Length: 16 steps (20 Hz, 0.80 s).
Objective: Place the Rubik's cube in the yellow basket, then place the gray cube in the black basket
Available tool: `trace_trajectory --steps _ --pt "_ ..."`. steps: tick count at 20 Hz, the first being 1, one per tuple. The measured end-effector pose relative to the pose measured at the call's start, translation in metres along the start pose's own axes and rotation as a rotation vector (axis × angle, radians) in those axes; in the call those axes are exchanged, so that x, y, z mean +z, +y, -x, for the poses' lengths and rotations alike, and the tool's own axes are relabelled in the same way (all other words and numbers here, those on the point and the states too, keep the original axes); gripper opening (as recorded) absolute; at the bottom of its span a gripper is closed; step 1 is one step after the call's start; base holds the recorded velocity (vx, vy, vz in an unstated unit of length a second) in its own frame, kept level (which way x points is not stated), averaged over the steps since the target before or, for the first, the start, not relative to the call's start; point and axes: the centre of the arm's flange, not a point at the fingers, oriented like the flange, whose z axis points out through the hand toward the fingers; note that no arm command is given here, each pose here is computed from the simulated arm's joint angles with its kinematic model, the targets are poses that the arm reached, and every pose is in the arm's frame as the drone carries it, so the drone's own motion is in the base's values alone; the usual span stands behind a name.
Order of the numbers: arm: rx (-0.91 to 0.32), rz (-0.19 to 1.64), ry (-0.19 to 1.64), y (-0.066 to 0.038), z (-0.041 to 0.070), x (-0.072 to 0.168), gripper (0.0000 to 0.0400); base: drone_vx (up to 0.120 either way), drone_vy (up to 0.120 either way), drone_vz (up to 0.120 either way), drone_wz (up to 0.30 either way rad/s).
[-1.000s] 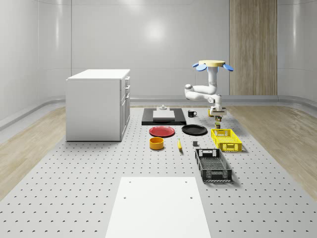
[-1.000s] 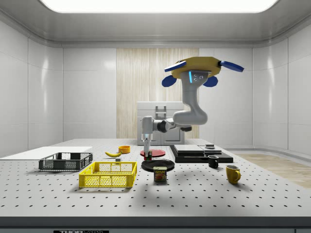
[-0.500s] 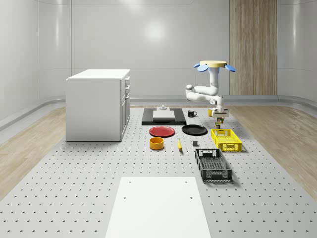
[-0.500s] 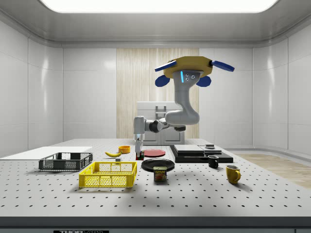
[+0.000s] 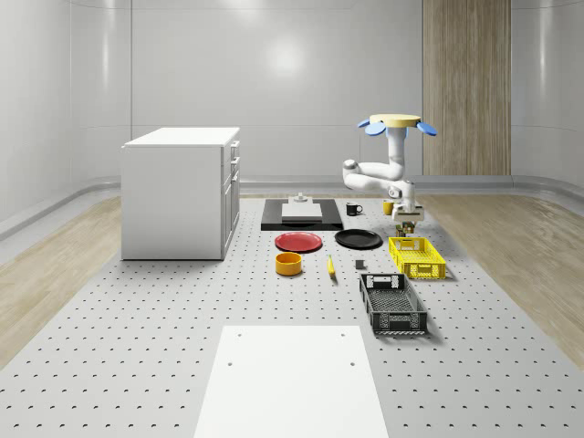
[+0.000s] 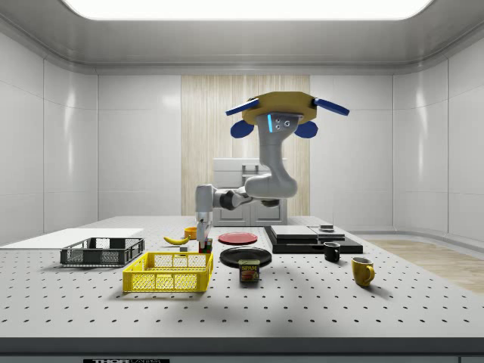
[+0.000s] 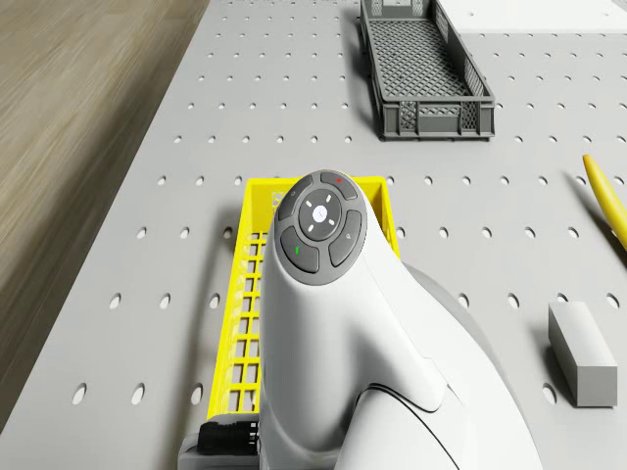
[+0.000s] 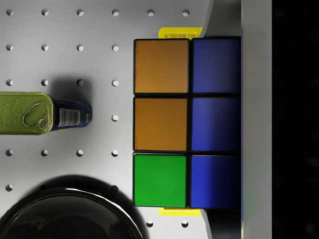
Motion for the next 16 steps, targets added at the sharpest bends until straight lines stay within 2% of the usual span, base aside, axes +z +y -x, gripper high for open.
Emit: trace_trajectory --steps 4,10,13,16 --pt "0.000 0.000 0.000 0.0000 0.0000 0.0000 0.0288 0.120 0.000 -0.070 0.000" --pt "0.000 0.000 0.000 0.0000 0.0000 0.0000 0.0288 0.120 0.000 -0.113 0.000" --pt "0.000 0.000 0.000 0.0000 0.0000 0.0000 0.0288 0.120 0.000 0.000 0.000" --pt "0.000 0.000 0.000 0.0000 0.0000 0.0024 0.0288 0.000 0.000 0.000 0.000"
